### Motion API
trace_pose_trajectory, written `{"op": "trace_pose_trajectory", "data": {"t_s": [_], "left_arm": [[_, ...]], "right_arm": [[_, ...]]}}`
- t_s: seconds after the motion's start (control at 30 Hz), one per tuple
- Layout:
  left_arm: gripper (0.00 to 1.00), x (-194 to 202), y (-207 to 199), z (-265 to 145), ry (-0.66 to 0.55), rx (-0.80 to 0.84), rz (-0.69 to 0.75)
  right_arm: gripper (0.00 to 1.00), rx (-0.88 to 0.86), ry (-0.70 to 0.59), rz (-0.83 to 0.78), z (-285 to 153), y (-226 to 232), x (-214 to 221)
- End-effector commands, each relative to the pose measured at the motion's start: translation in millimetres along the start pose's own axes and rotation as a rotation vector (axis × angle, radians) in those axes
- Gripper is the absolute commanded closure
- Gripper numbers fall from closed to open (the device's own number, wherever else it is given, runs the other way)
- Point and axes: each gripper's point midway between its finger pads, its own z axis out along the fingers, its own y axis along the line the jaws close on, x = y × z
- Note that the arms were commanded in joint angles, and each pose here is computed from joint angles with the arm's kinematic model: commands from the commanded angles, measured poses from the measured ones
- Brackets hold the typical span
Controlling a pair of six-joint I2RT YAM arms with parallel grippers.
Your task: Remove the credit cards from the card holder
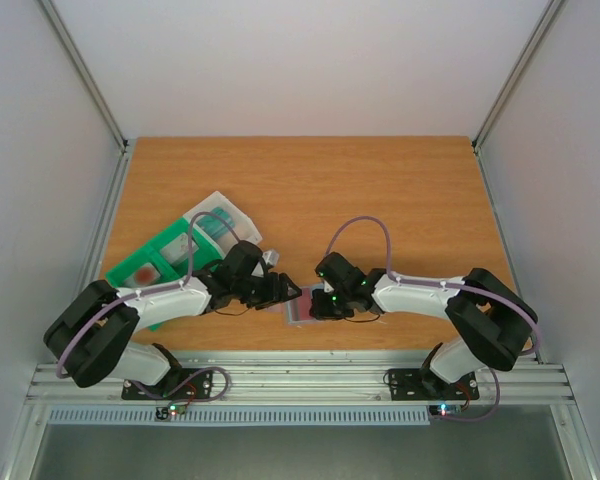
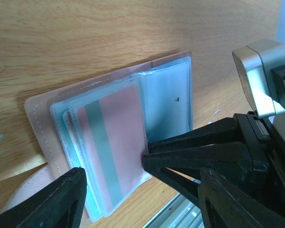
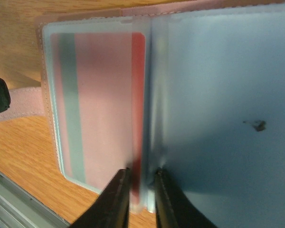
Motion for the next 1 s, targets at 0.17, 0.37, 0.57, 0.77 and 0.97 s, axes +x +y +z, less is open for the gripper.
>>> {"op": "trace_pose_trajectory", "data": {"t_s": [0.17, 0.37, 0.57, 0.77, 0.97], "left_arm": [[0.35, -3, -5, 3, -0.014, 0.044, 0.013], [0.35, -5, -14, 3, -0.018, 0.09, 0.022], [0.35, -9, -7, 4, -0.04, 0.052, 0.018], [0.32, -14, -5, 7, -0.052, 0.027, 0.029], [0.27, -19, -5, 11, -0.06, 0.015, 0.038]], "right_arm": [[0.97, 0.047, -0.011, 0.014, 5, -15, 3], [0.97, 0.035, -0.001, 0.031, 10, -18, 8], [0.97, 0.05, -0.01, 0.037, 11, -21, 6], [0.97, 0.04, -0.008, 0.037, 11, -20, 7], [0.97, 0.033, -0.011, 0.032, 10, -18, 7]]}}
